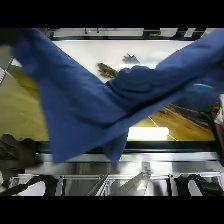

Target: Fold the shirts.

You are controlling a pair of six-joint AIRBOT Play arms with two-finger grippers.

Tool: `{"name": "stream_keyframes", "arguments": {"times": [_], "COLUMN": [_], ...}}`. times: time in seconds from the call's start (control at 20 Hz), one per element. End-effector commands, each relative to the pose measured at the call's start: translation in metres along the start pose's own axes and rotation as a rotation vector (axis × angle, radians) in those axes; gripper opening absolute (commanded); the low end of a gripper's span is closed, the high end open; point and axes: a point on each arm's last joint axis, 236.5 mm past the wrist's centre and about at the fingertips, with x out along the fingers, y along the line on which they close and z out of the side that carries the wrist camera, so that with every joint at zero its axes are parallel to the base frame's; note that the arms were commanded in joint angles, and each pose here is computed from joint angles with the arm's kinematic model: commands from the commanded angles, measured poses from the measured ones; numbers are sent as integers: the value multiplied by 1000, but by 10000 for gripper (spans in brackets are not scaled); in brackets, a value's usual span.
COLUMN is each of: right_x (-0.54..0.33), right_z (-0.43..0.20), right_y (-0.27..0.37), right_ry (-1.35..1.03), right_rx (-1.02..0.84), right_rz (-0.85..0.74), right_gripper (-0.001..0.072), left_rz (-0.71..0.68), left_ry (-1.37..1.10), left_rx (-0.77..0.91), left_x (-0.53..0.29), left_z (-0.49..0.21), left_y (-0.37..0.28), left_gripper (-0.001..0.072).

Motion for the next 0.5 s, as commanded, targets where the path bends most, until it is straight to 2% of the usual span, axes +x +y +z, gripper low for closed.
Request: {"name": "stream_keyframes", "arguments": {"times": [0.0, 0.1, 0.15, 0.2, 0.25, 0.3, 0.45], "right_x": [61, 85, 91, 96, 98, 98, 91], "right_z": [-118, -201, -234, -263, -283, -298, -289], "right_y": [-115, -163, -179, -193, -202, -211, -223], "right_ry": [294, 470, 538, 591, 627, 649, 650], "right_rx": [271, 412, 473, 521, 545, 566, 532], "right_rz": [-144, -210, -232, -244, -240, -249, -221], "right_gripper": [25, 26, 72, 286, 472, 547, 552], "left_rz": [-144, -185, -210, -224, -236, -246, -299], "left_ry": [252, 359, 405, 461, 516, 567, 687], "left_rx": [-184, -269, -326, -423, -520, -601, -785], "left_x": [113, 182, 208, 231, 245, 253, 235], "left_z": [-65, -102, -120, -140, -158, -177, -221], "left_y": [68, 107, 119, 130, 138, 145, 153], "left_gripper": [25, 15, 49, 299, 520, 720, 715]}}
